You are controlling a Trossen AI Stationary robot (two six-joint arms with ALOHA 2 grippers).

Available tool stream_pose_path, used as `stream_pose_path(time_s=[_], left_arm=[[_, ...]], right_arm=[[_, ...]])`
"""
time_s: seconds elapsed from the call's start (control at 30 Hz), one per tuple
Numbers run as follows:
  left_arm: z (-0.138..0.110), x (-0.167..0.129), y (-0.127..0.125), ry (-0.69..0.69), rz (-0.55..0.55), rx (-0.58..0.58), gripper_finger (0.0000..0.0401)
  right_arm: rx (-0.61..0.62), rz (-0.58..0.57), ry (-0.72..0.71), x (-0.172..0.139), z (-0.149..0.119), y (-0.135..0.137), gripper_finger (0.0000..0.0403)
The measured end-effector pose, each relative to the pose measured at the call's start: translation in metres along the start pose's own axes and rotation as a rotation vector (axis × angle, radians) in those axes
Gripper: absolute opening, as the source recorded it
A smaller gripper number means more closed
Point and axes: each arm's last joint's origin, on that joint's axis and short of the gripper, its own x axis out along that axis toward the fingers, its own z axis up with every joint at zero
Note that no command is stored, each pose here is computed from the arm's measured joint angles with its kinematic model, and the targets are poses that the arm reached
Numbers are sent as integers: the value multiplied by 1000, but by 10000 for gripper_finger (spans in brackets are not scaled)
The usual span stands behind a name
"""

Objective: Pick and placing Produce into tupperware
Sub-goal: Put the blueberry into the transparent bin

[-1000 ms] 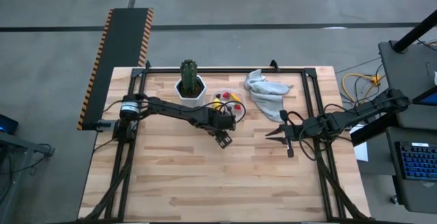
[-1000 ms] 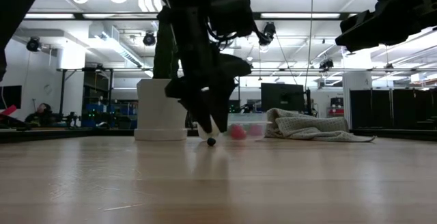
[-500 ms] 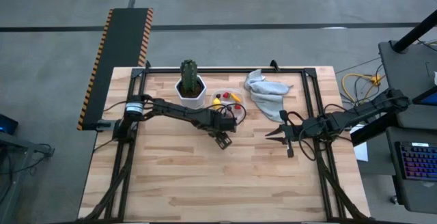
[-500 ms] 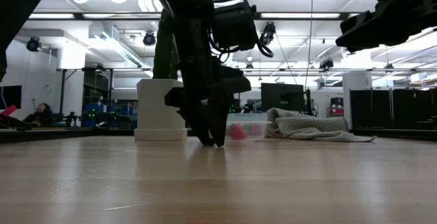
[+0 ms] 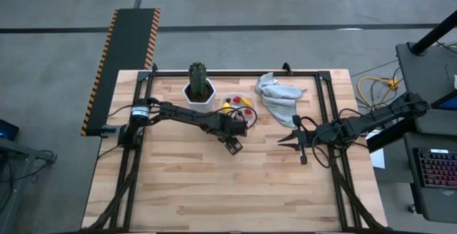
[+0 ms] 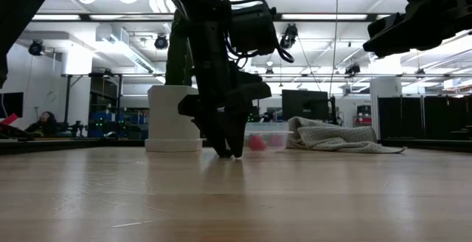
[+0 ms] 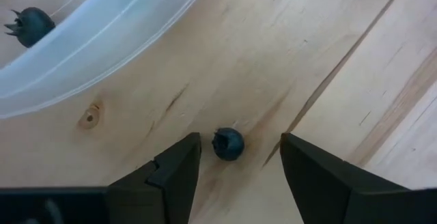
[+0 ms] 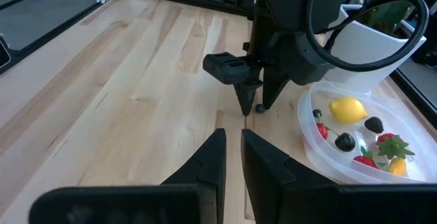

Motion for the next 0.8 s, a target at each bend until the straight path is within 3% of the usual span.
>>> stream_pose_path(time_s=[0.53, 0.8], left_arm=[[2, 3, 5, 3, 16, -2, 93], [4, 4, 9, 8, 12, 32, 15]], right_arm=[[0, 0, 0, 0, 0, 0, 38], [0, 0, 0, 0, 0, 0, 38]])
